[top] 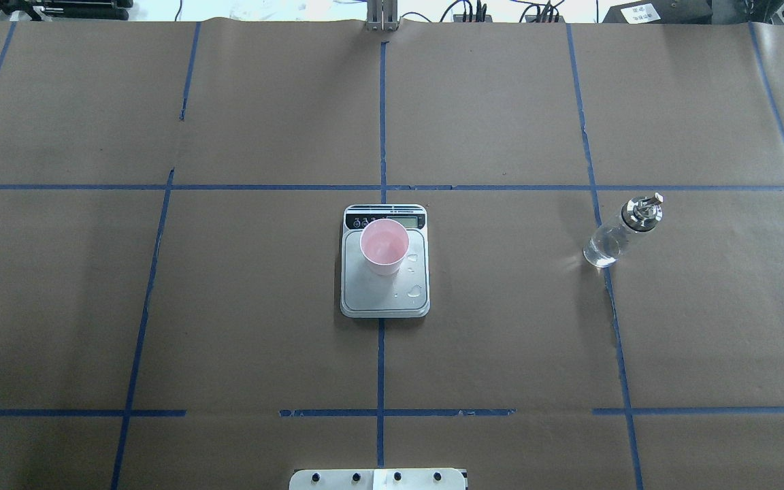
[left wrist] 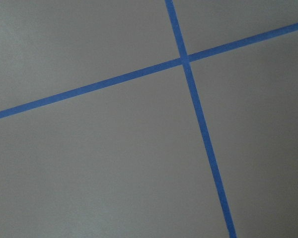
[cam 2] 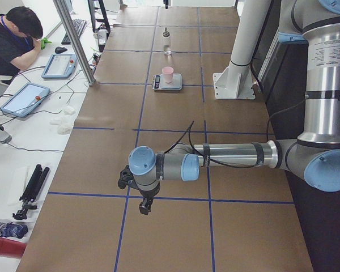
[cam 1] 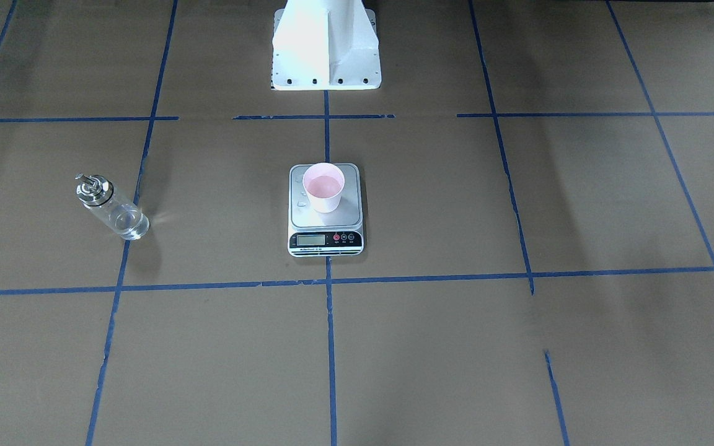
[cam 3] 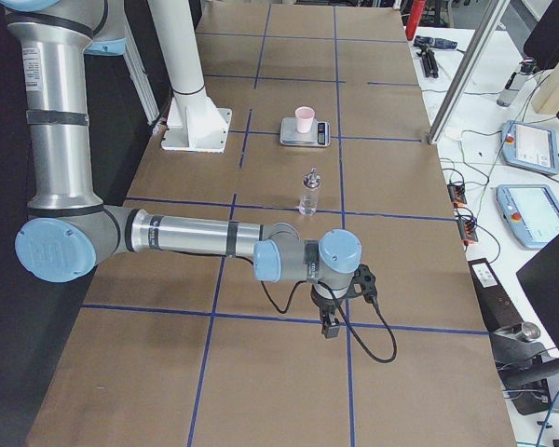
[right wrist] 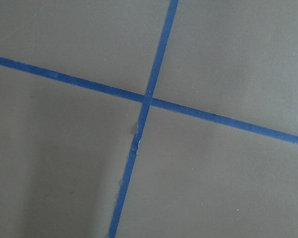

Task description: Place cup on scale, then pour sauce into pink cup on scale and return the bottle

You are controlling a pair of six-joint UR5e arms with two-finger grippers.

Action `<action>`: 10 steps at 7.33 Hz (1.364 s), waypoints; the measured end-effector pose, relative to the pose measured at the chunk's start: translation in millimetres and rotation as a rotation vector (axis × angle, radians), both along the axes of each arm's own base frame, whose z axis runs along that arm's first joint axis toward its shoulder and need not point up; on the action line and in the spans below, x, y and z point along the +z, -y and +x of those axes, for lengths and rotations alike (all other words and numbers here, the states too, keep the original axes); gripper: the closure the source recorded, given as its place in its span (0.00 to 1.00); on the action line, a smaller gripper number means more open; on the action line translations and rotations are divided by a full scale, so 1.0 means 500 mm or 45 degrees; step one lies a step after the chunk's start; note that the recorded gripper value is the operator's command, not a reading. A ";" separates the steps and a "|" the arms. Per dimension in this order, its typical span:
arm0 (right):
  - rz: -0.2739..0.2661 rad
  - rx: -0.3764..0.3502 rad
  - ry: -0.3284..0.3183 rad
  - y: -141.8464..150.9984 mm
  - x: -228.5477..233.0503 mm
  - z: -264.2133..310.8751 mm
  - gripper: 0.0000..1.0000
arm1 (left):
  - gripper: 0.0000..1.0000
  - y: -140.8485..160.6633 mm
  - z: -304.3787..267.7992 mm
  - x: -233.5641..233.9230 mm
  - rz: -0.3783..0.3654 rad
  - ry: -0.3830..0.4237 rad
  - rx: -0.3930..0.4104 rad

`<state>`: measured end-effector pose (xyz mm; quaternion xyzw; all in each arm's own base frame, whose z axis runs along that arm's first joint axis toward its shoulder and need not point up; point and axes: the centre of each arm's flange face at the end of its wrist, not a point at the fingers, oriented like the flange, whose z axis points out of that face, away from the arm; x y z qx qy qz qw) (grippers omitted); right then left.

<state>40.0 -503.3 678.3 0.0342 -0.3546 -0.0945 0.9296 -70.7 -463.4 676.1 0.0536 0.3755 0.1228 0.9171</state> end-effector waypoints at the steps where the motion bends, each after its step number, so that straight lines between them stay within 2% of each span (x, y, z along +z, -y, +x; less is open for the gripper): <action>1: -0.014 0.013 0.005 -0.001 0.001 -0.001 0.00 | 0.00 -0.002 -0.012 -0.009 0.009 -0.002 -0.018; 6: 0.009 0.051 0.014 0.007 -0.051 0.004 0.00 | 0.00 -0.005 -0.035 -0.031 0.034 -0.002 -0.052; 9: -0.031 0.067 0.011 0.004 -0.091 0.009 0.00 | 0.00 -0.005 -0.035 -0.031 0.032 -0.004 -0.055; 10: -0.038 0.068 0.010 0.002 -0.090 0.010 0.00 | 0.00 -0.005 -0.035 -0.029 0.005 -0.004 -0.082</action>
